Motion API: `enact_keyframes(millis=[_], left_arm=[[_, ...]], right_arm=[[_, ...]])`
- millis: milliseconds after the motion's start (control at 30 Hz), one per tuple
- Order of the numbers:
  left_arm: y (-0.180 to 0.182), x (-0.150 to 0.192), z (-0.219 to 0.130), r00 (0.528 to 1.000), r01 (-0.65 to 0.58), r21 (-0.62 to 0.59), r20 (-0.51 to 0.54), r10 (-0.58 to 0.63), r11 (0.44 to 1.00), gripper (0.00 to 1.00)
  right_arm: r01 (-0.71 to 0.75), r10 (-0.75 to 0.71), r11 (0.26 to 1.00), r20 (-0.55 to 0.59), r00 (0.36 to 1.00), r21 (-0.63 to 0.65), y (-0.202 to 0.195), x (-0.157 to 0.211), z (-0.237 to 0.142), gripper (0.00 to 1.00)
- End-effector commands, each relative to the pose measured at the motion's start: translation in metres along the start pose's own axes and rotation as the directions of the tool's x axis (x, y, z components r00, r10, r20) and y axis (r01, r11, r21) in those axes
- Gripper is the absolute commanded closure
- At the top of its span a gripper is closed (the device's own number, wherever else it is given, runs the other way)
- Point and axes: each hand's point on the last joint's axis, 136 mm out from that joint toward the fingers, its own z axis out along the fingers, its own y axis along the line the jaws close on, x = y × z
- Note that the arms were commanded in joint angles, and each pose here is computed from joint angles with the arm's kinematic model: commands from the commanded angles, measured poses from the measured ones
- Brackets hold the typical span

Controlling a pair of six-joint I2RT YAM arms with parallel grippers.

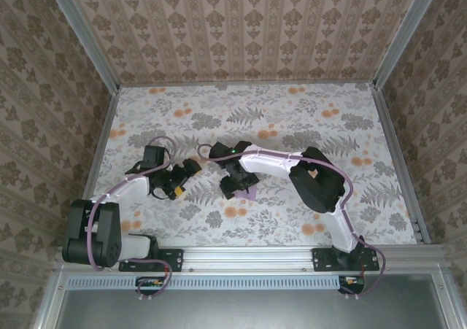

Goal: Fold a paper plane with a square sheet of paper (pick it up from the middle)
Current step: Fold the triangle a second time at the center of the table.

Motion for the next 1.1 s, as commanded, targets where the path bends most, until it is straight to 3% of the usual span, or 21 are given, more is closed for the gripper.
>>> enact_keyframes(millis=[0, 333, 467, 1067], left_arm=[[0.003, 0.004, 0.0, 1.0, -0.006, 0.001, -0.017, 0.006, 1.0, 0.0], [-0.003, 0.006, 0.001, 0.999, -0.021, 0.023, -0.031, 0.021, 1.0, 0.0], [-0.006, 0.007, 0.001, 0.999, -0.032, 0.03, -0.036, 0.033, 0.999, 0.0], [-0.011, 0.01, 0.002, 0.997, -0.056, 0.037, -0.045, 0.057, 0.998, 0.0]], right_arm=[[-0.025, 0.023, 0.999, -0.071, 0.997, -0.022, -0.013, 0.016, 0.023, 0.28], [-0.068, 0.055, 0.979, -0.072, 0.996, -0.191, -0.017, 0.015, 0.02, 0.29], [-0.051, 0.032, 0.973, -0.087, 0.996, -0.223, -0.016, 0.019, 0.021, 0.24], [-0.066, 0.045, 0.981, -0.114, 0.992, -0.184, -0.028, 0.024, 0.031, 0.18]])
